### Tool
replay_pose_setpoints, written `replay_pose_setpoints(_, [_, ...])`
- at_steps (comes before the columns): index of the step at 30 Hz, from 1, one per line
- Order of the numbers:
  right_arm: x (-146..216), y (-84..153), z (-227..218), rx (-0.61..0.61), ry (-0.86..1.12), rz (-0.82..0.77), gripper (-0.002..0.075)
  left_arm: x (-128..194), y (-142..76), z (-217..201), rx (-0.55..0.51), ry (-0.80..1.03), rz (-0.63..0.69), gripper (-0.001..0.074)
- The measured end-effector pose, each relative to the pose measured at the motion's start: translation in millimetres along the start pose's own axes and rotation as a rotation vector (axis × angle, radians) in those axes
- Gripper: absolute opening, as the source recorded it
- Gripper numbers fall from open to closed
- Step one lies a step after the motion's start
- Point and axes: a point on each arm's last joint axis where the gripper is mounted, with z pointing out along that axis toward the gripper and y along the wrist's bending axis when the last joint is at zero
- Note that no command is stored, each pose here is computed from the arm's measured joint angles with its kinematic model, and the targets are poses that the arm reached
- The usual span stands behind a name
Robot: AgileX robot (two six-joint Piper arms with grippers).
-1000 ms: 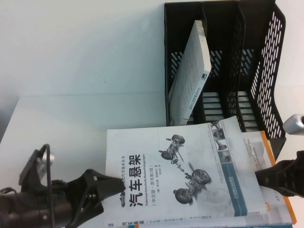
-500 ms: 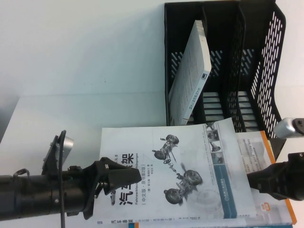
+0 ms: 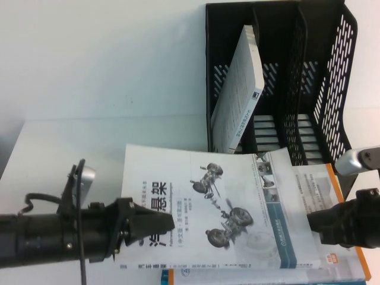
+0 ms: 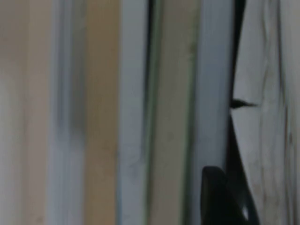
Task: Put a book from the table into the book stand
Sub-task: Pick up the book with your left arm, then place the book on the book shelf
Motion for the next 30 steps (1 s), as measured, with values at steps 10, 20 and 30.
replay_pose_setpoints(10, [1, -1, 0, 0.020, 0.016, -0.062, 0.0009, -39, -27, -28, 0.160, -0.029, -0.010, 0.0111])
replay_pose_setpoints(20, [1, -2, 0, 0.024, 0.017, -0.070, 0.0009, -69, -72, -40, 0.138, -0.017, 0.132, 0.0113])
replay_pose_setpoints(30, [-4, 1, -15, 0.069, -0.064, -0.126, 0.0009, -83, -145, -73, 0.079, -0.025, 0.322, 0.0113])
